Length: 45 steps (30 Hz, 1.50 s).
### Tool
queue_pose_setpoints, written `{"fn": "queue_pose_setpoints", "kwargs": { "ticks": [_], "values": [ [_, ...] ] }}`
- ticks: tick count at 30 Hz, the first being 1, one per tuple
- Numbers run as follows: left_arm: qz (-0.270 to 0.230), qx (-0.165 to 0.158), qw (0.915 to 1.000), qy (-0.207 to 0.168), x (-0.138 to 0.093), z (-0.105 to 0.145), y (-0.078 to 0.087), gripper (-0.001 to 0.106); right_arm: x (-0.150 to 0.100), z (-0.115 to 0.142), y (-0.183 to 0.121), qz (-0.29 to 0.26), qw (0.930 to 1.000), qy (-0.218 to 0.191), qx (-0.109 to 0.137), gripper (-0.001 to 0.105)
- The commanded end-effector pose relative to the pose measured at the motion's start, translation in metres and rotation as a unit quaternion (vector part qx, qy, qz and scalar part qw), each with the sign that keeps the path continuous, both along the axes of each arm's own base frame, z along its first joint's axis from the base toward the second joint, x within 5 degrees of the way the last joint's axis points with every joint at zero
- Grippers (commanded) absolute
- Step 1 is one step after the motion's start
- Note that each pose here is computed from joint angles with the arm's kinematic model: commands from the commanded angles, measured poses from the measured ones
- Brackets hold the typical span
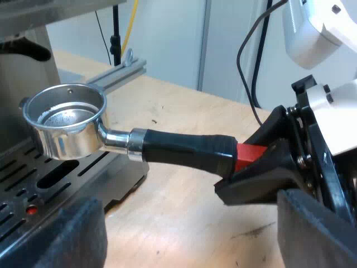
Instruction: Grind coffee beans and then tamp
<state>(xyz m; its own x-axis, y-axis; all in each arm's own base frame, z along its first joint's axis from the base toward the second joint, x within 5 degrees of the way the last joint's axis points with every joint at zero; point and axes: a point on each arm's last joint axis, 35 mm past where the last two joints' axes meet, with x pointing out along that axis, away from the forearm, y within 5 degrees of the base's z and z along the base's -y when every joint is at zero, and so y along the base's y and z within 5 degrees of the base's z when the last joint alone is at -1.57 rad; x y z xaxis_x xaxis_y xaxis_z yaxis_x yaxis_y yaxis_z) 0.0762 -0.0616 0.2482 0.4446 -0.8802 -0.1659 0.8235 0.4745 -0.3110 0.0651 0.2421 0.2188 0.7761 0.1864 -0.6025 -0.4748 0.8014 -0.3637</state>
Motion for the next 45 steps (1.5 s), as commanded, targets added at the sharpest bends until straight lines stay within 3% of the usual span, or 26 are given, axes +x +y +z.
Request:
{"fn": "queue_pose_setpoints", "kwargs": {
  "ticks": [1,4,11,15,25,29,35,38,45],
  "values": [
    [-0.010,-0.008,0.9999,-0.003,-0.011,0.010,0.004,0.066,-0.001,0.009,-0.009,-0.008,0.9996,-0.017,0.020,0.000],
    [-0.011,-0.009,0.9999,-0.010,-0.017,0.016,0.007,0.066,-0.002,0.007,-0.014,-0.007,0.9997,-0.015,0.020,0.000],
    [-0.011,0.001,0.9999,0.005,-0.023,0.016,0.011,0.066,-0.011,0.005,-0.058,0.022,0.9986,0.011,0.046,0.000],
    [-0.011,0.002,0.9999,0.007,-0.023,0.016,0.011,0.066,-0.014,0.008,-0.069,0.070,0.9968,0.017,0.034,0.000],
    [-0.011,0.005,0.9998,0.013,-0.023,0.014,0.011,0.066,-0.020,0.018,-0.080,0.191,0.9810,0.033,0.009,0.000],
    [-0.010,0.007,0.9998,0.017,-0.023,0.014,0.011,0.066,-0.023,0.007,-0.082,0.230,0.9719,0.051,-0.012,0.000],
    [0.064,0.050,0.9967,0.004,-0.020,0.008,0.015,0.066,-0.024,-0.016,-0.083,0.241,0.9688,0.054,0.013,0.000],
    [0.082,0.057,0.9950,0.004,-0.019,0.007,0.015,0.066,-0.024,-0.028,-0.085,0.242,0.9687,0.052,0.019,0.000],
    [0.100,0.069,0.9925,0.012,-0.016,-0.001,0.016,0.066,-0.025,-0.042,-0.090,0.240,0.9692,0.055,0.010,0.000]
  ]
}}
